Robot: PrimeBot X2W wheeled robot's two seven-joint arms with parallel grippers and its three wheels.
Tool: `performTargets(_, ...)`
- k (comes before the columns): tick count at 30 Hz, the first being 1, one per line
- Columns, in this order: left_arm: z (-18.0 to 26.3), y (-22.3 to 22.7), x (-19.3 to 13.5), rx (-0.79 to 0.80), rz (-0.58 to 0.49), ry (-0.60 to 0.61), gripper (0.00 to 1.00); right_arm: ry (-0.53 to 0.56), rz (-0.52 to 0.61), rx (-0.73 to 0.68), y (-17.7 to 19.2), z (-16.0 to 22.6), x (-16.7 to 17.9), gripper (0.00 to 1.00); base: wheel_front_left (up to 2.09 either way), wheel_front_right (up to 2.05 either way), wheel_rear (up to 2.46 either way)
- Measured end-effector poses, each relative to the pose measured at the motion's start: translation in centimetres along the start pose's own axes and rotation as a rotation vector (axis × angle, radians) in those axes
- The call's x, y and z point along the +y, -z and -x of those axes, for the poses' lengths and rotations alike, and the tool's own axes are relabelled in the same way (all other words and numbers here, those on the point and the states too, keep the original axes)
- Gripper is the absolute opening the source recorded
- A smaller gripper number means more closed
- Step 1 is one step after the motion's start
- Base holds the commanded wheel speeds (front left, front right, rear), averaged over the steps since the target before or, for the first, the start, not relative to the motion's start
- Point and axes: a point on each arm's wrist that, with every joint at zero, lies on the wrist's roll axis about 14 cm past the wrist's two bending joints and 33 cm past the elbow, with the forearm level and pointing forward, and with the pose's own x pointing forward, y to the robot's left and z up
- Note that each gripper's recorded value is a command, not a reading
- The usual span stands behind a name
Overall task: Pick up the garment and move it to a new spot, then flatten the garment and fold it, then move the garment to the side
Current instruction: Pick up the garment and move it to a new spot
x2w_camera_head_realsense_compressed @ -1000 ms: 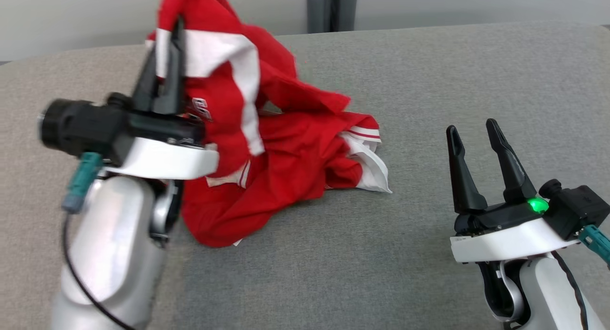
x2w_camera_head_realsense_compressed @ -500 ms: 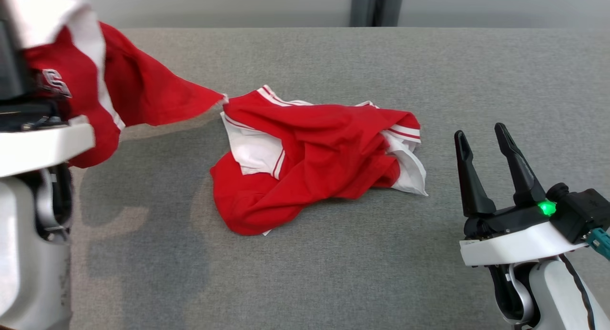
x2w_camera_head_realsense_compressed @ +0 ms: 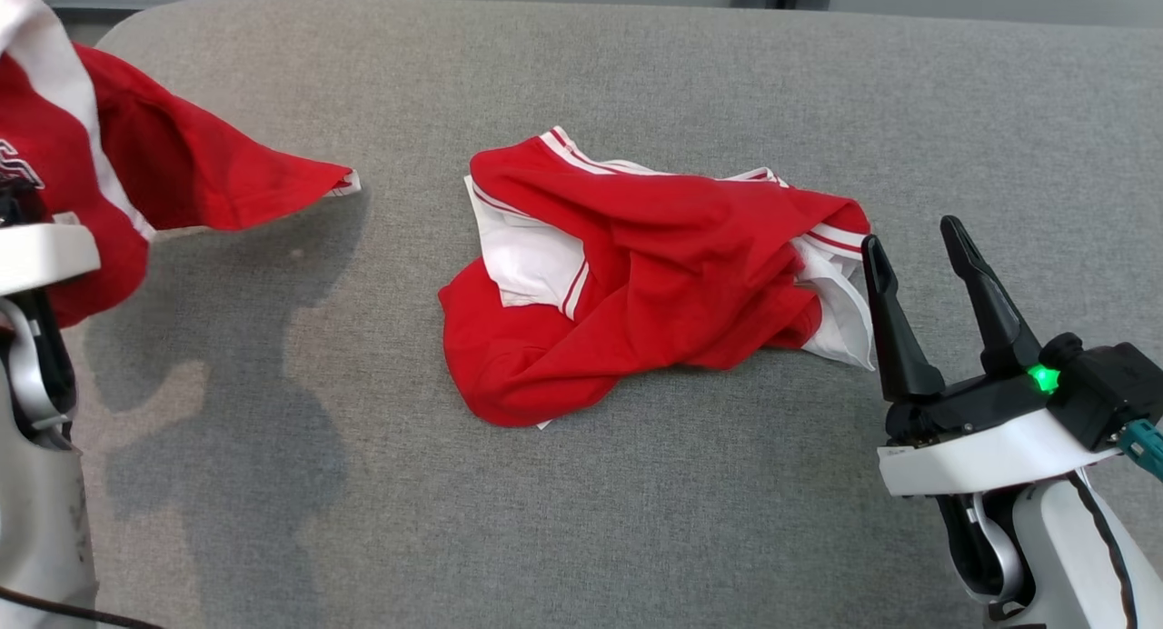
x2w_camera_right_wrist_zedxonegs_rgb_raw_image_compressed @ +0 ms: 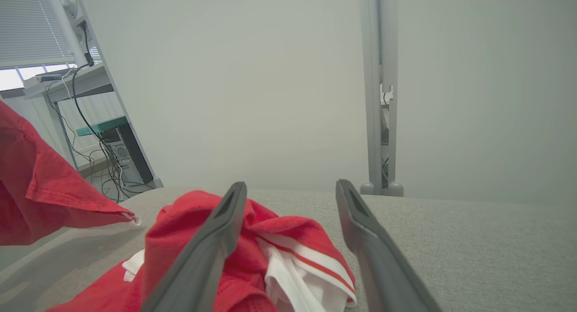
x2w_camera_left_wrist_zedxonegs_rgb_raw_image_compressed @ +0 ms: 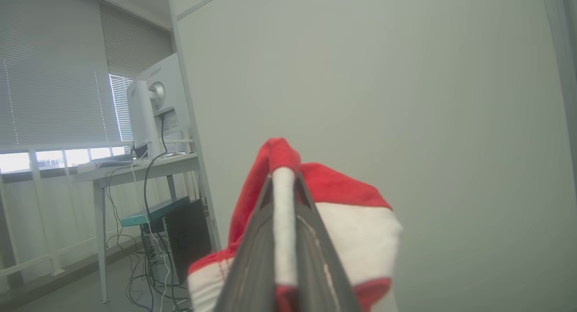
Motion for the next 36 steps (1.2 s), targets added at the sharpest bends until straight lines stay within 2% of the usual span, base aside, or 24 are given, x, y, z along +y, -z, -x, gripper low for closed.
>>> performTargets(8, -0.2, 1.0, 3.5, 0.02, -0.08, -0.137, 0.0, -0.002, 0.006, 0.016, 0.7, -0.3, -0.6, 1.0, 0.0, 0.0, 0.0)
performTargets(12, 0.6, 2.9, 4.3, 0.08, -0.095, -0.158, 0.0, -0.003, 0.004, 0.026, 1.2, -0.3, -0.6, 1.0, 0.0, 0.0, 0.0)
performTargets(25, 8.8, 17.6, 3.9, 0.593, 0.071, -0.262, 0.0, -0.011, 0.007, 0.046, 2.2, -0.7, -1.1, 1.0, 0.0, 0.0, 0.0)
performTargets(34, 10.3, 20.7, 5.4, 0.702, 0.09, -0.344, 0.0, 0.009, 0.016, 0.06, 2.4, -0.2, -2.2, 1.0, 0.0, 0.0, 0.0)
performTargets(35, 10.1, 20.8, 5.2, 0.703, 0.101, -0.34, 0.27, 0.013, 0.019, 0.059, 2.3, -0.1, -2.3, 1.0, 0.0, 0.0, 0.0)
performTargets(36, 10.0, 20.7, 5.1, 0.7, 0.112, -0.345, 1.0, 0.016, 0.021, 0.059, 2.2, -0.1, -2.4, 1.0, 0.0, 0.0, 0.0)
